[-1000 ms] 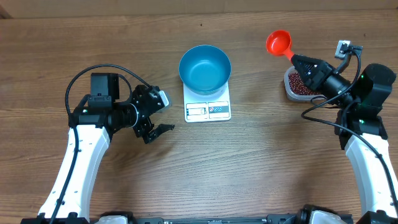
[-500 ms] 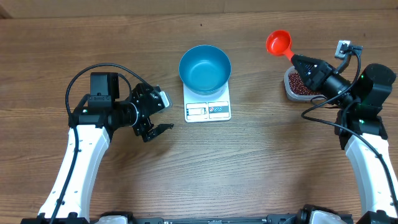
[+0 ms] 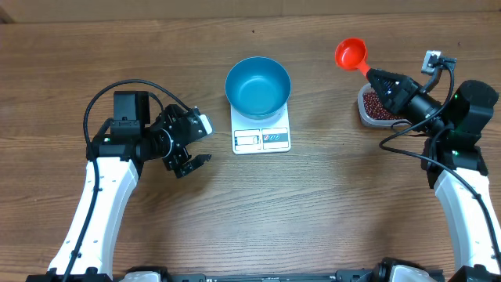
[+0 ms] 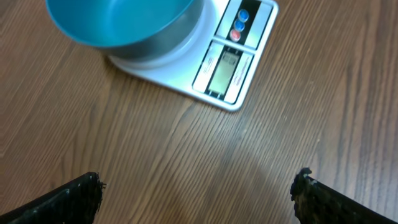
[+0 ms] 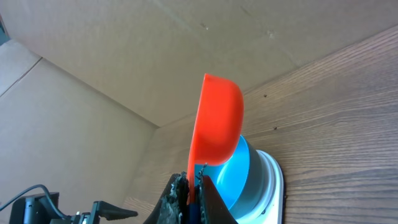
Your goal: Scoop item into bowl and weigh 150g on scale
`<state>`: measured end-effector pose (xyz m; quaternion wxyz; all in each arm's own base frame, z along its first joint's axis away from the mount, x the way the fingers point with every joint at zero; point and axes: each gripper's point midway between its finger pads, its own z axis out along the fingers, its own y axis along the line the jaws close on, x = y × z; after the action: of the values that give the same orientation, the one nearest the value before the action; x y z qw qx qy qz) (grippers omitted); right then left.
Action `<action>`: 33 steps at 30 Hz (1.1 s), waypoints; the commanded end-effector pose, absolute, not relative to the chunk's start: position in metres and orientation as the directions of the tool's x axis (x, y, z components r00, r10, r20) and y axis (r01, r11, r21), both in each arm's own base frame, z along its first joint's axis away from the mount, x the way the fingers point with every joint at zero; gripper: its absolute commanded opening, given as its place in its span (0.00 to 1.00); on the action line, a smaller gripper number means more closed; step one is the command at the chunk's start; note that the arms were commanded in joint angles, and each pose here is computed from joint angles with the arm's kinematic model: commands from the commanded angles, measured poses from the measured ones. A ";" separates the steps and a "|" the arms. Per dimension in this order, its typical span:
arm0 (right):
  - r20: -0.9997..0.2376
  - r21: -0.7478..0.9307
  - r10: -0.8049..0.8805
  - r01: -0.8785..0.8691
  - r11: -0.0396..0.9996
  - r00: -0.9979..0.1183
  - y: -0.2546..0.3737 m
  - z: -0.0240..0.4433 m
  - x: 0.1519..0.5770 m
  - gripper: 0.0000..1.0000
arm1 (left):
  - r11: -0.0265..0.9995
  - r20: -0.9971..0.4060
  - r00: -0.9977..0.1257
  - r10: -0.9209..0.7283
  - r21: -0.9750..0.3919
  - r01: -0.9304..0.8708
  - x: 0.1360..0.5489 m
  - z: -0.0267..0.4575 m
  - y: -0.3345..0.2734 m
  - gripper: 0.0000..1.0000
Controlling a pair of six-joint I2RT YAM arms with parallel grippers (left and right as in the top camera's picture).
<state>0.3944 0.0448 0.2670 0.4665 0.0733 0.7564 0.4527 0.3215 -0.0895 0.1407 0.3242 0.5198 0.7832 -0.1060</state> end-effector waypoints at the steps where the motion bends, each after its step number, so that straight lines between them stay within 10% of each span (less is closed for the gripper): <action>1: -0.657 0.742 0.529 -0.336 0.580 -0.538 0.044 0.279 0.396 0.04 | 0.434 -0.574 -0.252 0.779 0.204 0.878 0.322 0.134 -0.082 1.00; 22: -0.657 0.742 0.529 -0.336 0.580 -0.538 0.044 0.279 0.396 0.04 | 0.432 -0.579 -0.248 0.777 0.203 0.879 0.322 0.135 -0.083 0.99; 33: -0.657 0.742 0.529 -0.336 0.580 -0.538 0.044 0.279 0.396 0.04 | 0.272 -0.866 -0.040 0.499 0.113 0.956 0.307 0.190 -0.146 1.00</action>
<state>0.3944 0.0448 0.2671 0.4667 0.0732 0.7562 0.4527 0.3235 -0.1186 0.1663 0.3902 0.5314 0.7310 -0.1760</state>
